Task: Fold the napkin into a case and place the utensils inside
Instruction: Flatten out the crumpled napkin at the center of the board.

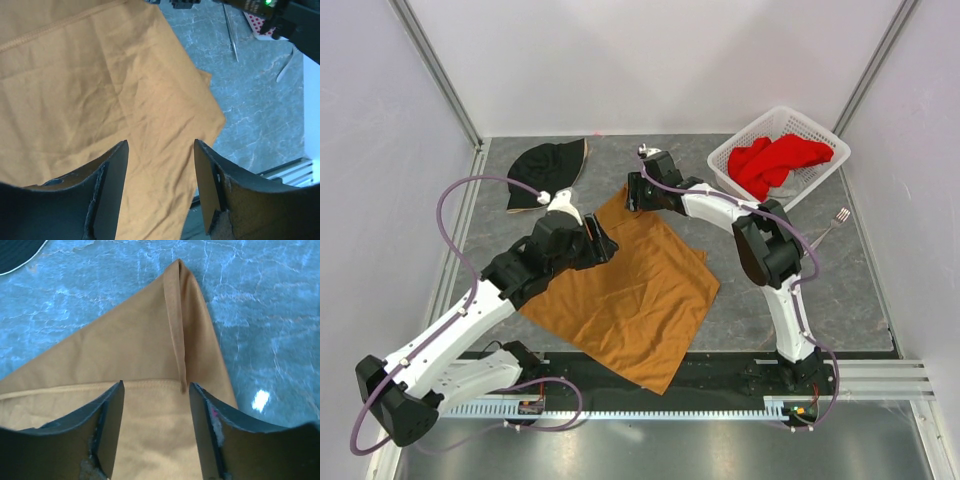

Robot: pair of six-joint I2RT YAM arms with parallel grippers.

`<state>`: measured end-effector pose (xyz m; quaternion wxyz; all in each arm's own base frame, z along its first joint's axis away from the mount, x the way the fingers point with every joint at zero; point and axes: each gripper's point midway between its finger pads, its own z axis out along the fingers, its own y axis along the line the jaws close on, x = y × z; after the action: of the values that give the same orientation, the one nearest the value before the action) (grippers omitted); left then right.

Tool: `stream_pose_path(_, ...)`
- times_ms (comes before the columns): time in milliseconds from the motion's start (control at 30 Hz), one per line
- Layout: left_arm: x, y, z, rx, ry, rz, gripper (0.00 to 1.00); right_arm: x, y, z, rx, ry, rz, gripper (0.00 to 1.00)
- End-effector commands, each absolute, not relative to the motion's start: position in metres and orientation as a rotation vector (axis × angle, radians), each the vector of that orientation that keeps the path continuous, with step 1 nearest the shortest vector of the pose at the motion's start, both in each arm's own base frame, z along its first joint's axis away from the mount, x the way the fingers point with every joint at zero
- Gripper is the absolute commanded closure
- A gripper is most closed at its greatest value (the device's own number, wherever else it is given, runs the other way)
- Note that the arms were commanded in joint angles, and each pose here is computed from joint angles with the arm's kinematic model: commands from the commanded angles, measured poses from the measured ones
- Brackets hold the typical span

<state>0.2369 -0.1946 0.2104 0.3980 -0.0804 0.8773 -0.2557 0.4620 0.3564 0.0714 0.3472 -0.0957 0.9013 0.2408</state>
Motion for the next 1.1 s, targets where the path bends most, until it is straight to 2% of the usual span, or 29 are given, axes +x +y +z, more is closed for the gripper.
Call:
stream_pose_path(0, 0.245, -0.198, 0.232, -0.059, 2.187, -0.679, 0.38, 0.482, 0.37, 0.08, -0.296, 2.268, 0.651, 0.4)
stream_pose_path(100, 0.246, -0.197, 0.227, -0.041, 2.205, -0.694, 0.39, 0.484, 0.375, 0.063, -0.289, 2.294, 0.657, 0.52)
stream_pose_path(133, 0.246, -0.196, 0.226, -0.037, 2.21, -0.7, 0.39, 0.485, 0.377, 0.063, -0.281, 2.296, 0.667, 0.64)
stream_pose_path(200, 0.245, -0.194, 0.224, -0.032, 2.218, -0.717, 0.42, 0.482, 0.384, 0.058, -0.254, 2.315, 0.692, 0.77)
stream_pose_path(233, 0.244, -0.193, 0.224, -0.037, 2.219, -0.72, 0.42, 0.484, 0.39, 0.065, -0.244, 2.303, 0.721, 0.9)
stream_pose_path(267, 0.243, -0.192, 0.222, -0.039, 2.222, -0.728, 0.43, 0.483, 0.397, 0.07, -0.238, 2.297, 0.748, 0.94)
stream_pose_path(333, 0.242, -0.188, 0.224, -0.049, 2.214, -0.737, 0.43, 0.48, 0.42, 0.085, -0.15, 2.287, 0.882, 1.0)
stream_pose_path(400, 0.241, -0.187, 0.226, -0.054, 2.209, -0.748, 0.45, 0.482, 0.449, 0.115, -0.059, 2.184, 1.118, 1.0)
stream_pose_path(433, 0.241, -0.186, 0.226, -0.06, 2.209, -0.748, 0.45, 0.48, 0.458, 0.123, 0.123, 2.174, 1.262, 1.0)
stream_pose_path(467, 0.242, -0.184, 0.227, -0.07, 2.205, -0.746, 0.46, 0.489, 0.472, 0.157, 0.159, 2.003, 1.408, 1.0)
stream_pose_path(567, 0.242, -0.176, 0.227, -0.113, 2.192, -0.719, 0.47, 0.503, 0.495, 0.193, 0.341, 1.827, 1.616, 1.0)
stream_pose_path(600, 0.242, -0.173, 0.227, -0.126, 2.186, -0.711, 0.47, 0.508, 0.505, 0.172, 0.384, 1.834, 1.636, 0.99)
stream_pose_path(633, 0.241, -0.17, 0.225, -0.134, 2.182, -0.704, 0.47, 0.517, 0.515, 0.209, 0.37, 1.718, 1.715, 0.91)
stream_pose_path(667, 0.242, -0.167, 0.224, -0.149, 2.181, -0.69, 0.45, 0.521, 0.522, 0.21, 0.399, 1.716, 1.771, 0.83)
stream_pose_path(700, 0.242, -0.166, 0.223, -0.154, 2.183, -0.687, 0.44, 0.526, 0.531, 0.175, 0.402, 1.779, 1.782, 0.69)
stream_pose_path(733, 0.242, -0.165, 0.218, -0.158, 2.196, -0.679, 0.43, 0.519, 0.539, 0.215, 0.291, 1.724, 1.877, 0.51)
stream_pose_path(767, 0.24, -0.167, 0.216, -0.151, 2.207, -0.692, 0.43, 0.515, 0.54, 0.209, 0.229, 1.762, 1.867, 0.48)
stream_pose_path(800, 0.24, -0.168, 0.215, -0.145, 2.216, -0.7, 0.42, 0.511, 0.533, 0.231, 0.166, 1.763, 1.847, 0.44)
stream_pose_path(833, 0.24, -0.17, 0.21, -0.146, 2.232, -0.703, 0.42, 0.506, 0.526, 0.199, 0.152, 1.887, 1.755, 0.32)
stream_pose_path(867, 0.239, -0.173, 0.208, -0.144, 2.239, -0.723, 0.42, 0.501, 0.513, 0.182, 0.062, 1.965, 1.608, 0.3)
stream_pose_path(900, 0.239, -0.176, 0.205, -0.138, 2.245, -0.735, 0.42, 0.497, 0.487, 0.234, -0.005, 1.909, 1.524, 0.27)
stream_pose_path(933, 0.235, -0.182, 0.2, -0.112, 2.267, -0.777, 0.42, 0.488, 0.463, 0.192, 0.001, 2.032, 1.388, 0.2)
stream_pose_path(967, 0.239, -0.19, 0.198, -0.094, 2.266, -0.811, 0.43, 0.483, 0.438, 0.18, 0.011, 2.102, 1.256, 0.18)
stream_pose_path(1000, 0.237, -0.196, 0.194, -0.075, 2.281, -0.844, 0.44, 0.483, 0.403, 0.214, -0.074, 2.044, 1.13, 0.16)
stream_pose_path(1033, 0.23, -0.206, 0.189, -0.035, 2.316, -0.913, 0.45, 0.472, 0.376, 0.185, -0.069, 2.139, 1.028, 0.15)
stream_pose_path(1067, 0.233, -0.216, 0.18, -0.015, 2.337, -0.954, 0.48, 0.459, 0.347, 0.197, -0.069, 2.172, 0.93, 0.15)
